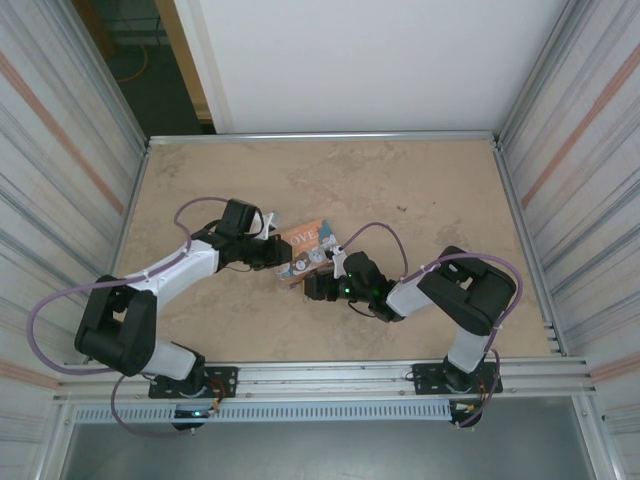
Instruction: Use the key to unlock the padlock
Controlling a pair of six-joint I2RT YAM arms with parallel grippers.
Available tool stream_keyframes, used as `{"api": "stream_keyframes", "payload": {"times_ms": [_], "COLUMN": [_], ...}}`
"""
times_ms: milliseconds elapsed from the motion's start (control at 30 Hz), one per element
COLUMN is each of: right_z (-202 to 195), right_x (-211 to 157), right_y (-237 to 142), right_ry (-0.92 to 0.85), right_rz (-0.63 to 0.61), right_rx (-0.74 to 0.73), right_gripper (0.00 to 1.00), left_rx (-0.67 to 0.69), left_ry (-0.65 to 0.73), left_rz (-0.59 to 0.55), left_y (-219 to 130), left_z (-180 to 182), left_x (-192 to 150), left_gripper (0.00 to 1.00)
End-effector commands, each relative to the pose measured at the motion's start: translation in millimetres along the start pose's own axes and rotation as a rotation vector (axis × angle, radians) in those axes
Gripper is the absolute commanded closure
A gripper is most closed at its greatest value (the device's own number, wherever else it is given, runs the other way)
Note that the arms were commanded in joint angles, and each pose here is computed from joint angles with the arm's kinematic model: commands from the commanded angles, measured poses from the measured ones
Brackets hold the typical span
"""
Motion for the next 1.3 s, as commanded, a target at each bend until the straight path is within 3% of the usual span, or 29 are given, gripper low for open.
{"api": "stream_keyframes", "payload": {"times_ms": [0, 633, 1033, 1267], "right_z": [3.6, -2.4, -2.0, 1.4], "right_x": [4.2, 1.4, 2.9, 7.4], "right_y": [0.8, -8.3, -10.9, -17.1], "right_ry": [-0.003, 0.003, 0.011, 0.036], "right_rz": [-0.008, -0.003, -0.011, -0.052], "right_rx": [0.024, -0.005, -0.012, 0.006], "right_gripper": [0.49, 0.68, 0.94, 0.97], "left_rx": [0.013, 0.024, 0.031, 0.038], "left_ry": [0.020, 0.014, 0.011, 0.005], "left_rz": [0.007, 0.004, 0.010, 0.025], "left_y": [1.7, 1.2, 1.3, 1.6], "left_z": [0.3, 1.5, 3.0, 6.6], "left_x": [1.4, 1.7, -0.8, -9.8], "left_gripper": [0.87, 0.87, 0.88, 0.88]}}
Point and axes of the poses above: each hand's point on the last joint's axis, 136 mm out from that joint toward the fingers, its own y axis out along the fingers, its own z axis along the line the jaws close on, x = y × z, the point moved 5 cm from there along -y, back along the fingers, and after that the axes turned 11 degrees about y, right-handed, at the moved point
